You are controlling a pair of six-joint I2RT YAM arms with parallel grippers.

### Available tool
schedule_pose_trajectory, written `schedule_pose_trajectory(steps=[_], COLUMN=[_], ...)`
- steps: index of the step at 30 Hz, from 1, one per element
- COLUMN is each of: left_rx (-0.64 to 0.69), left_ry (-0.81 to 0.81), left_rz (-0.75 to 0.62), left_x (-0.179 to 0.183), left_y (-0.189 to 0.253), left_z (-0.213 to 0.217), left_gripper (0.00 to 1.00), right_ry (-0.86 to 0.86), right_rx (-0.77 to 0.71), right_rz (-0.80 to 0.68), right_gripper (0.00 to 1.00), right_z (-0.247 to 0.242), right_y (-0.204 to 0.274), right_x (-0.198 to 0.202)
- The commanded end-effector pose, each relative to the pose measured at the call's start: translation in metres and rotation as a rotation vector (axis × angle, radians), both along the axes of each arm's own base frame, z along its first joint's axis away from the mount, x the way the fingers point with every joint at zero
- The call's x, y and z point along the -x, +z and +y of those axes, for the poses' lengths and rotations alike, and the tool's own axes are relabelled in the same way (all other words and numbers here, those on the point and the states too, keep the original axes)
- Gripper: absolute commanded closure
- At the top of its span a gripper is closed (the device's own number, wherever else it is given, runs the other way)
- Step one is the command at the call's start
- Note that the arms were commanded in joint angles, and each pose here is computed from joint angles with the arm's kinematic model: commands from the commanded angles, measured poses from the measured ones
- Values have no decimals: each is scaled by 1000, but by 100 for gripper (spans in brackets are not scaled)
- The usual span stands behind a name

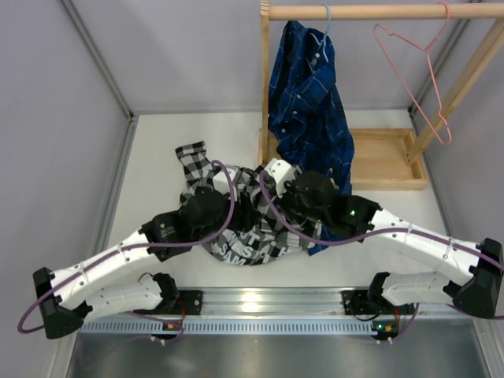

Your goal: Place the shirt on the hanger

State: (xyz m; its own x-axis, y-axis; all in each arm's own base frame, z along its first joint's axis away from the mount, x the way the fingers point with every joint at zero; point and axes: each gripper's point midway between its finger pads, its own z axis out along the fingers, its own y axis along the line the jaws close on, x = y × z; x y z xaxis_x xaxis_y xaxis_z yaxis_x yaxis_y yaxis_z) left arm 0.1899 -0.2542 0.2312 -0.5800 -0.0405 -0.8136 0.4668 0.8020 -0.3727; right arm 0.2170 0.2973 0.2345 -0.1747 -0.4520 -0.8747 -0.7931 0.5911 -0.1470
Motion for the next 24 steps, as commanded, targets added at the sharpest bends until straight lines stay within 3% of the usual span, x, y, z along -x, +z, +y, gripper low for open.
schedule_pose_trajectory(steps=[1, 11, 16, 19, 20, 22, 23, 24], left_rx=[41, -83, -102, -103, -96, -82, -83, -78], left_ry=[61, 238, 288, 291, 273, 253, 247, 244], left_rz=[-87, -132, -133, -132, -125, -120, -114, -107], left_x=[-4, -19, -25, -31, -30, -29, -28, -27], left_y=[16, -10, -17, -14, -13, -11, -12, -13], left_z=[-10, -3, -1, -9, -14, -22, -23, -24], left_gripper=[42, 56, 54, 68, 84, 100, 100, 100], right_ry=[-104, -134, -120, -104, -108, -127, -137, -152], right_rx=[-131, -146, -155, -164, -166, -172, -174, -185], right_rz=[-42, 1, 5, 15, 15, 17, 15, 8], right_gripper=[100, 100, 100, 100, 100, 100, 96, 83], right_z=[10, 18, 15, 15, 15, 12, 11, 7], right_y=[40, 34, 34, 34, 34, 34, 35, 40], right_x=[-23, -27, -21, -17, -18, -19, -20, -21])
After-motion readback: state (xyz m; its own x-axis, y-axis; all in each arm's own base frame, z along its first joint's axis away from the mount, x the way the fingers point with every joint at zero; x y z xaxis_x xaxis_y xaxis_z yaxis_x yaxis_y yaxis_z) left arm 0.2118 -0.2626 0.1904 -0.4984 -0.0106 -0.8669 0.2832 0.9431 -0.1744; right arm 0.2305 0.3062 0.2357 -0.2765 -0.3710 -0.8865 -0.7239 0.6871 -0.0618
